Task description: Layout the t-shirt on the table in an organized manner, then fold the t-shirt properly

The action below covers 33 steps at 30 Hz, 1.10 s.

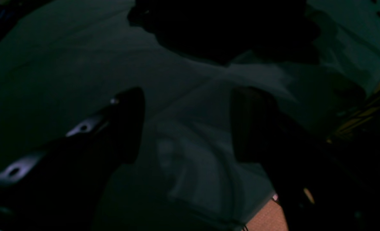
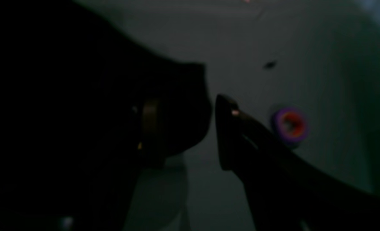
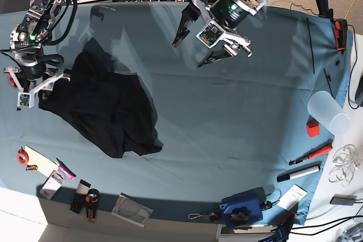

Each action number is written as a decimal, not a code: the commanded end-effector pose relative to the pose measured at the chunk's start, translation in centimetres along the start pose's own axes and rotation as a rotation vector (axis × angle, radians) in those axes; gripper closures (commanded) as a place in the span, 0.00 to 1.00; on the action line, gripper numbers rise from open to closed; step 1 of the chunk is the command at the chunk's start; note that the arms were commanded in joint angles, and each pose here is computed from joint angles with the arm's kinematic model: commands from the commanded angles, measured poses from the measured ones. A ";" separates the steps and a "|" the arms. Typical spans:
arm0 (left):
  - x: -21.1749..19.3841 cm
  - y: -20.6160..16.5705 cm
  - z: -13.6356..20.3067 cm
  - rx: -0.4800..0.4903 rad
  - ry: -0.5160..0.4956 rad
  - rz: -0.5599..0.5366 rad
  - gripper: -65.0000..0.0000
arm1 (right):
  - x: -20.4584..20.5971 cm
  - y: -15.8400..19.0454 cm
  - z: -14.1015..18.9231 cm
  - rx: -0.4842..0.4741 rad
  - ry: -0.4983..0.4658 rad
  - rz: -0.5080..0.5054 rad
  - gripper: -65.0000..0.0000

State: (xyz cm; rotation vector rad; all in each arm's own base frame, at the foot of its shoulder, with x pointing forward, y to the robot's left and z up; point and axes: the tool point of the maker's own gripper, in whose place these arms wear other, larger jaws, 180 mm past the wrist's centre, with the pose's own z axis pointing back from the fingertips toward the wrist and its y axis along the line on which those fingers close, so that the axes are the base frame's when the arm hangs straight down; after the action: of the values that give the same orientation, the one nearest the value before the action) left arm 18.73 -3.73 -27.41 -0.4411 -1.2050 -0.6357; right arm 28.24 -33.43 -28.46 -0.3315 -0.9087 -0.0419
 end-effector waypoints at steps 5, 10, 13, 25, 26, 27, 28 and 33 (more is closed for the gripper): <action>1.6 0.0 0.0 -0.001 -0.064 0.001 0.37 | 4.7 1.1 2.7 0.067 -0.148 0.005 0.62; 2.8 0.9 -0.8 0.007 -0.105 -0.028 0.37 | 9.4 0.9 6.4 0.040 -0.343 0.045 0.62; 2.9 1.4 -1.8 -0.004 -0.120 -0.020 0.37 | 9.6 -0.4 6.8 -0.009 -0.352 0.020 0.62; 3.0 -7.3 -8.9 -0.347 -0.141 -0.032 0.37 | 0.3 -5.7 1.3 -0.156 -0.032 -0.122 0.62; 3.7 -7.8 -9.3 -0.347 -0.157 -0.036 0.37 | -0.7 -5.7 0.8 -0.150 -0.003 -0.134 0.62; 4.6 -8.1 -9.7 -0.337 -0.175 -0.036 0.37 | -1.6 -5.7 0.3 -0.145 0.021 -0.144 0.62; 5.4 -8.2 -10.1 -0.319 -0.192 -0.041 0.37 | -2.4 -5.6 -0.1 -0.139 0.045 -0.151 0.62; 8.2 -8.6 -12.5 -0.285 -0.237 -0.071 0.37 | -4.3 -4.4 -1.1 -0.067 0.103 -0.153 0.62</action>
State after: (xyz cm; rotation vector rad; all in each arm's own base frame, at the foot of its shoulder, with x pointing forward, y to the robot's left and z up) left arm 23.47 -19.48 -25.21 -0.7122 -1.3149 -0.8593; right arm 24.90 -37.92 -32.70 -0.3015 -0.7808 -0.2365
